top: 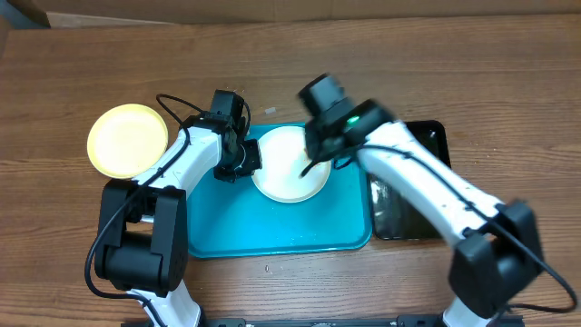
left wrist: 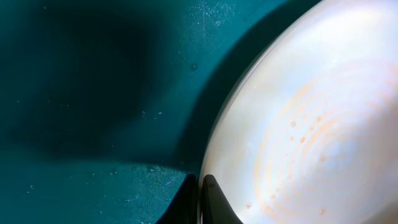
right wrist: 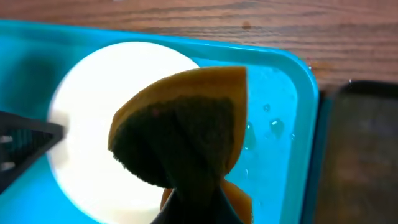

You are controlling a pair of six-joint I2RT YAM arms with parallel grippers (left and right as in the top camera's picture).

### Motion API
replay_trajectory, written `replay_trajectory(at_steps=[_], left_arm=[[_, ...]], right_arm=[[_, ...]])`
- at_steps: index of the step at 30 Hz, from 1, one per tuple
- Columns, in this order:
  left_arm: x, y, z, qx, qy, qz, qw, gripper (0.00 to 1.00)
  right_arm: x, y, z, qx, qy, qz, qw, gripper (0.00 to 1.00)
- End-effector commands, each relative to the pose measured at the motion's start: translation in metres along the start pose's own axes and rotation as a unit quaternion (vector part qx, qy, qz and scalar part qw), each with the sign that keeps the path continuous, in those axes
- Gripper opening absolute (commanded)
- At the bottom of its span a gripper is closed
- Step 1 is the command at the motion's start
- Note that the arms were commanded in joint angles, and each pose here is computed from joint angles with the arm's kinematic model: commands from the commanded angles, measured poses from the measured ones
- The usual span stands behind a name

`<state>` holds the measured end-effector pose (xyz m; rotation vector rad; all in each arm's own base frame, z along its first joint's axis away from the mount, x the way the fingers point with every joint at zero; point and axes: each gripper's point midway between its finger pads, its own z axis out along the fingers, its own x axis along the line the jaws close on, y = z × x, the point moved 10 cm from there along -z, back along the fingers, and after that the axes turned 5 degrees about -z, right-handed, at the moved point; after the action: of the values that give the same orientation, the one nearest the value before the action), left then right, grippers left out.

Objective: Clean dirty plates on tray and stack at the side
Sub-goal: 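Scrub the white plate with the sponge while the left gripper holds its rim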

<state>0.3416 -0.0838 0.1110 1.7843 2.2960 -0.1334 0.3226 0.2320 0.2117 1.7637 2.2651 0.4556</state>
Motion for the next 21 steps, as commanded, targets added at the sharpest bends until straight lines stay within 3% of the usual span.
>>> replay_trajectory(at_steps=[1,10,14,21], left_arm=[[-0.003,0.0,0.002,0.001,-0.001,0.013,1.0,0.04],[-0.003,0.0,0.002,0.001,-0.001,0.013,1.0,0.04],[-0.003,0.0,0.002,0.001,-0.001,0.013,1.0,0.04],[-0.003,0.0,0.002,0.001,-0.001,0.013,1.0,0.04]], right_arm=[[0.009,0.003,0.018,-0.035,-0.106,-0.027,0.993,0.04],[0.021,-0.002,0.063,-0.015,-0.111,-0.039,0.993,0.04],[0.022,-0.004,0.073,-0.005,-0.109,-0.04,0.993,0.17],[0.025,-0.007,0.078,0.009,-0.09,-0.041,0.995,0.17]])
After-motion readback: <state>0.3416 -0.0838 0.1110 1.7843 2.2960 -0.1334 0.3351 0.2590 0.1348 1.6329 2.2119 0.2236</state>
